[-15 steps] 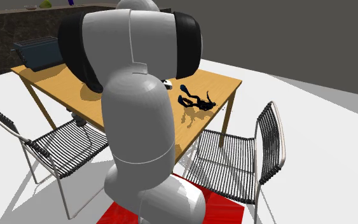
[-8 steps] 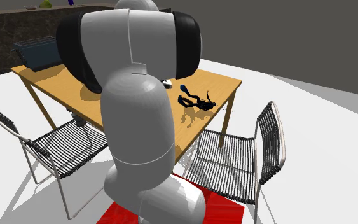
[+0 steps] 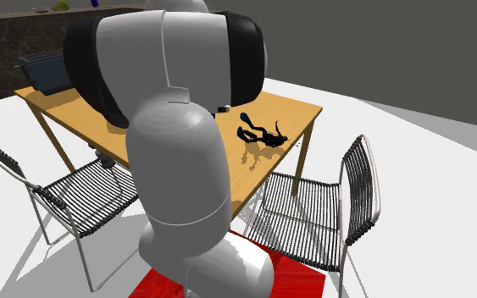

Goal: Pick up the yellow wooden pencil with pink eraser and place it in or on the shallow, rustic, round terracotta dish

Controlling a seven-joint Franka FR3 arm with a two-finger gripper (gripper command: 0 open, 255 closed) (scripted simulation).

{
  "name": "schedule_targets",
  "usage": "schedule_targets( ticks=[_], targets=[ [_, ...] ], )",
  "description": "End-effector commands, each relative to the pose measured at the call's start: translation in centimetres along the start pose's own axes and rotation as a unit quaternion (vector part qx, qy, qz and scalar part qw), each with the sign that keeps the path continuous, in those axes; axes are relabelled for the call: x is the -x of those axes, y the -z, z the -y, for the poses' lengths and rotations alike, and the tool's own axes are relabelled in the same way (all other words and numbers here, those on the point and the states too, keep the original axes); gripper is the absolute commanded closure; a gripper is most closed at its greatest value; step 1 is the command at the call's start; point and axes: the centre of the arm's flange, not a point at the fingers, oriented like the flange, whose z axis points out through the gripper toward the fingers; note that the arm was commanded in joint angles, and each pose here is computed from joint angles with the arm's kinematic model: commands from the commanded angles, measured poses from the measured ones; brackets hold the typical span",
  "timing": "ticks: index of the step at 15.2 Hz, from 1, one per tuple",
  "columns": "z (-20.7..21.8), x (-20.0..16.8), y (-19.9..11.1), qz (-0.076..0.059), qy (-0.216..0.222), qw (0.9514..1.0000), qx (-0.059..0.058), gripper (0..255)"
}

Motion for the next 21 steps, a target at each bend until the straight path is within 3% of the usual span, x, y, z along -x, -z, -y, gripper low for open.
schedule_targets(
  ticks=[1, 14, 21],
  targets=[
    [0.0, 0.1, 1.1, 0.0, 0.0, 1.0, 0.0, 255],
    [-0.3, 0.7, 7.6, 0.0, 0.0, 1.0, 0.0, 255],
    [8.6, -1.6, 8.7, 0.0, 0.0, 1.0, 0.0, 255]
  ],
)
